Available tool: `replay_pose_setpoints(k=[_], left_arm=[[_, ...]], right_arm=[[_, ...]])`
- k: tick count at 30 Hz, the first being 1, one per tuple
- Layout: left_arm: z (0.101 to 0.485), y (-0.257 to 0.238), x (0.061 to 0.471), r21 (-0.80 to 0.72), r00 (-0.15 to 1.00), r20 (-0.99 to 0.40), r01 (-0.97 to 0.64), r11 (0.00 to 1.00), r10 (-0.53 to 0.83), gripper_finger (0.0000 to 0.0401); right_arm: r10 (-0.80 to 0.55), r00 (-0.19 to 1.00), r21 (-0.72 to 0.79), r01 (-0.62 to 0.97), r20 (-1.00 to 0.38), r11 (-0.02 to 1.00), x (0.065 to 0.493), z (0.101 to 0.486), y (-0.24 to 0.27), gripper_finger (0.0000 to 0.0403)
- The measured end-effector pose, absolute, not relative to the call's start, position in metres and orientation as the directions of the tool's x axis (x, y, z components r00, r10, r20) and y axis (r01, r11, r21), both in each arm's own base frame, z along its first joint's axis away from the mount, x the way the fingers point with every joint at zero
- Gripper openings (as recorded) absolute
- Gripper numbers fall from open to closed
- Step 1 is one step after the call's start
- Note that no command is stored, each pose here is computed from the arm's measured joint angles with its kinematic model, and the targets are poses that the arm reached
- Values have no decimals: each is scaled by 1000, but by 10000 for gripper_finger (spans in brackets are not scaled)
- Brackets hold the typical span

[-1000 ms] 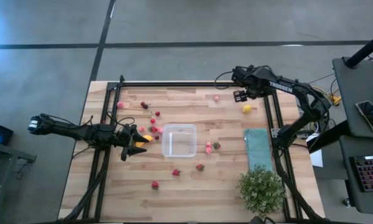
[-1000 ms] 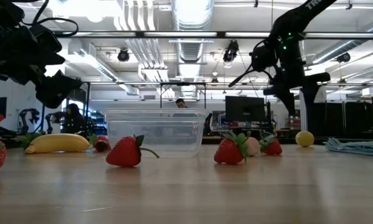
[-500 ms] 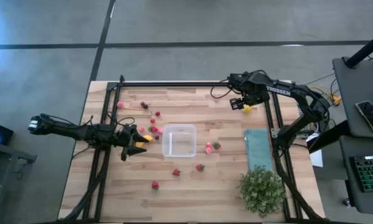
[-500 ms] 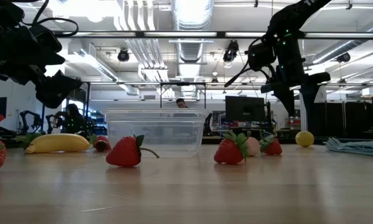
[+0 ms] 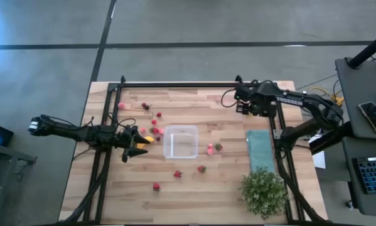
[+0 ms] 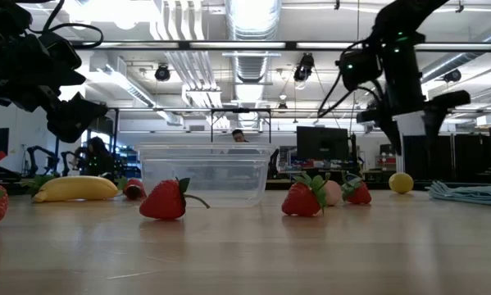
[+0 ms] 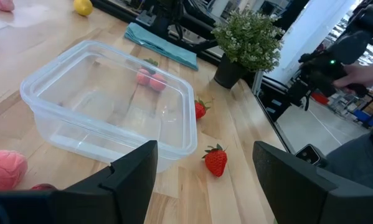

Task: Pick and placing Produce into tupperware
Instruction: Put the lemon into the transparent bin

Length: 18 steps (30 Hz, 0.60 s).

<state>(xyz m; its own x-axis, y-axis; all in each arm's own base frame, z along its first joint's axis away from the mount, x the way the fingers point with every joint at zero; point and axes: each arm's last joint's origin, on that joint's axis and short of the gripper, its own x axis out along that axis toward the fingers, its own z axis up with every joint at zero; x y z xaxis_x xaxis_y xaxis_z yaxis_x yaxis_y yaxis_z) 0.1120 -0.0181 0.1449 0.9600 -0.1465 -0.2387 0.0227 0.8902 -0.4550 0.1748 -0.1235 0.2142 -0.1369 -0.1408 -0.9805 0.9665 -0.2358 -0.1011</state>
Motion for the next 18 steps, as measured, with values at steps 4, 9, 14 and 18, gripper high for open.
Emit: replay_pose_setpoints(k=[4, 9, 14, 18], left_arm=[[145, -18, 112, -455, 960, -240, 23, 890, -147, 249], [145, -18, 112, -455, 960, -240, 22, 890, -147, 249], [145, -18, 112, -455, 960, -239, 23, 890, -147, 249], [145, -18, 112, -455, 960, -239, 23, 890, -147, 249]], right_arm=[[-232, -7, 79, 929, -973, -360, 165, 211, -123, 247], [-367, 74, 246, 859, -927, -448, 161, 202, -123, 242], [-317, 27, 192, 844, -948, -501, 154, 186, -119, 247], [-302, 18, 179, 837, -953, -516, 156, 182, -122, 253]])
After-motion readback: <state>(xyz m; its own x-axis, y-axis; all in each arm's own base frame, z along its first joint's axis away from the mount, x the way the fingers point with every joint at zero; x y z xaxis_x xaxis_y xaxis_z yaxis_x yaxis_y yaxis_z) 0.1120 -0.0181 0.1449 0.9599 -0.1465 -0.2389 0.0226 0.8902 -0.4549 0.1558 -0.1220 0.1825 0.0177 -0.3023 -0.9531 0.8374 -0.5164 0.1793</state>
